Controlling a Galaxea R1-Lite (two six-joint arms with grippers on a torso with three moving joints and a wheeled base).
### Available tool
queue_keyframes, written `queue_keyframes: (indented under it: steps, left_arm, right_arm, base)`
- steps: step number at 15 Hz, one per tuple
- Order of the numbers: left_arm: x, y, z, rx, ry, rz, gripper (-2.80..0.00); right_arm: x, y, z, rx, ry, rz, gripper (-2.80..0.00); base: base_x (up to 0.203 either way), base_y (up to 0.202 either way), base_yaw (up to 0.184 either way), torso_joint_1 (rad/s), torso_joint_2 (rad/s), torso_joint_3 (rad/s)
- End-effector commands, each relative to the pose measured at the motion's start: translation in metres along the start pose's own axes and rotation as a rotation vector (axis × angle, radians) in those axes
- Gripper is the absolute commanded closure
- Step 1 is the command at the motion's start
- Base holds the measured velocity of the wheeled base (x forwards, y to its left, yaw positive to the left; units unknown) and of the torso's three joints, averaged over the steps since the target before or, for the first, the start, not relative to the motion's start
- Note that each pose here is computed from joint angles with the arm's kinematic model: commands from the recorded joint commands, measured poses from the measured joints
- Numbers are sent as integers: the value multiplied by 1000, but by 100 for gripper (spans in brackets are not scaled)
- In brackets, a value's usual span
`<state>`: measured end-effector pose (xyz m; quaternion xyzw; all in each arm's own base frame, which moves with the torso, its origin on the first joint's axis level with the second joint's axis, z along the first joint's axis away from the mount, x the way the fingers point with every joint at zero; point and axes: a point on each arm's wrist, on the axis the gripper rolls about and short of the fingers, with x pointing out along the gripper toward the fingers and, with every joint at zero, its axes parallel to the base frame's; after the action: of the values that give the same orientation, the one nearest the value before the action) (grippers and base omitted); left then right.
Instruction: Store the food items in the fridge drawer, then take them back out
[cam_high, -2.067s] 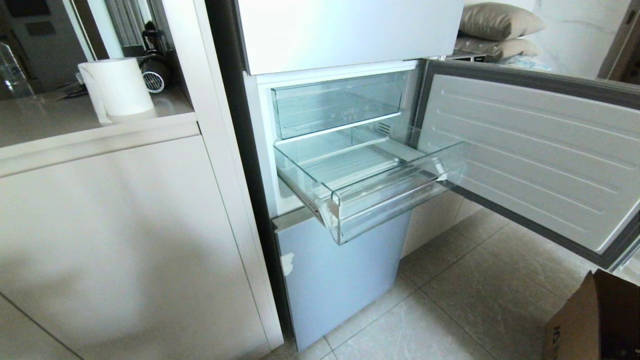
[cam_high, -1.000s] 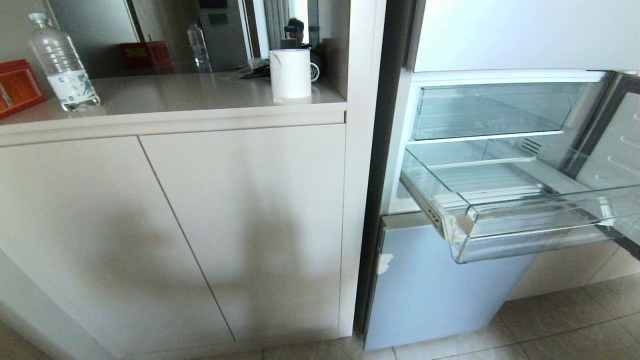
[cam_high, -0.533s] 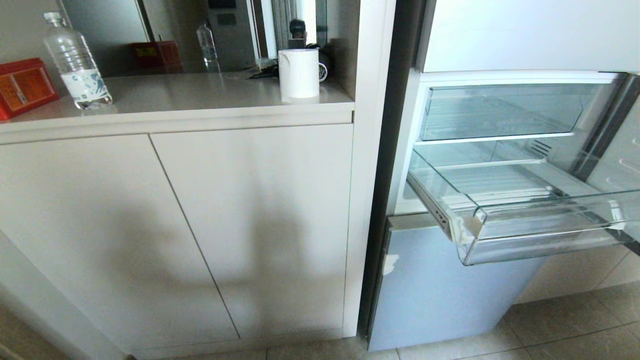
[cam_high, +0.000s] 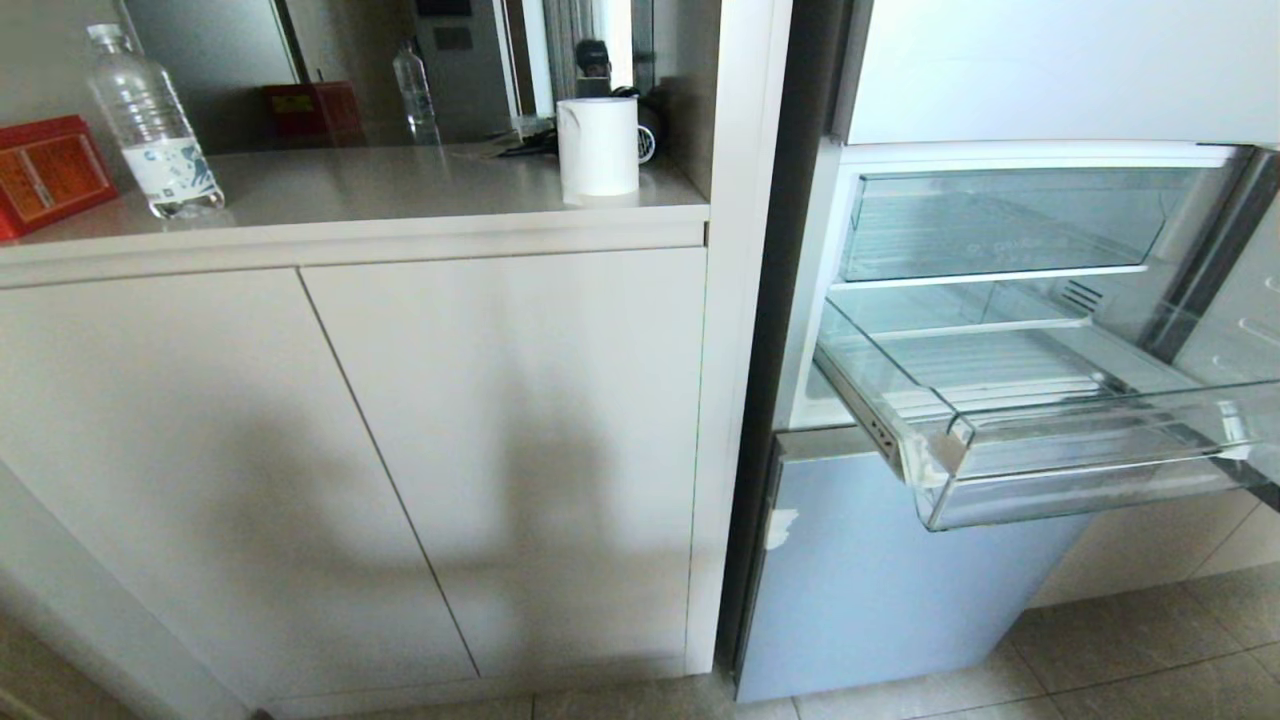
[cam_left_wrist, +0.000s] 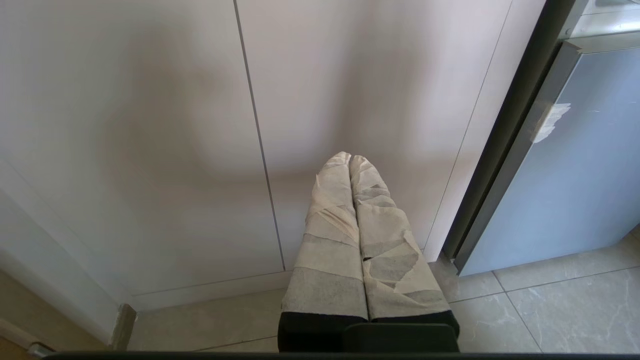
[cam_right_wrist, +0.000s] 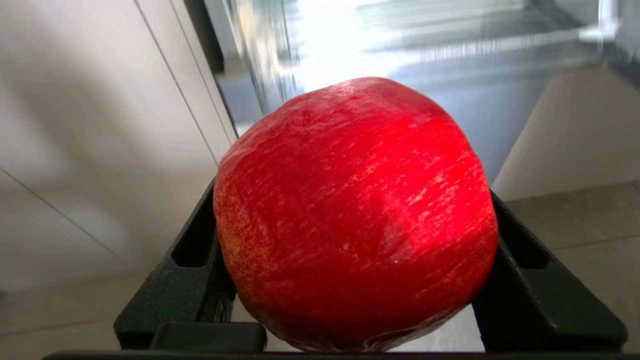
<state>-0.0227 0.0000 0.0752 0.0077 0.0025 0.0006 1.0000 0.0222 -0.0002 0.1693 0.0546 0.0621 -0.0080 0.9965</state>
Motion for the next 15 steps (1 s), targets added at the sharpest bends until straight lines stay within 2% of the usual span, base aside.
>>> queue_keyframes:
  steps: [1,4,7,11,15]
  left_arm:
    - [0,0,0,0,1,0,0]
    - [0,0,0,0,0,0,0]
    - [0,0,0,0,1,0,0]
    - [0,0,0,0,1,0,0]
    - [0,0,0,0,1,0,0]
  right_arm:
    - [44,6,50,10,102,-12,0]
    - [95,10,85,17,177,-23,0]
    - [156,13,98,21,268,-31,0]
    - [251,13,97,31,346,-42,0]
    - [339,14,91,50,333,-47,0]
  base:
    - [0,0,0,0,0,0]
    - [0,0,0,0,0,0]
    - [0,0,0,0,0,0]
    - [0,0,0,0,0,0]
    - [0,0,0,0,0,0]
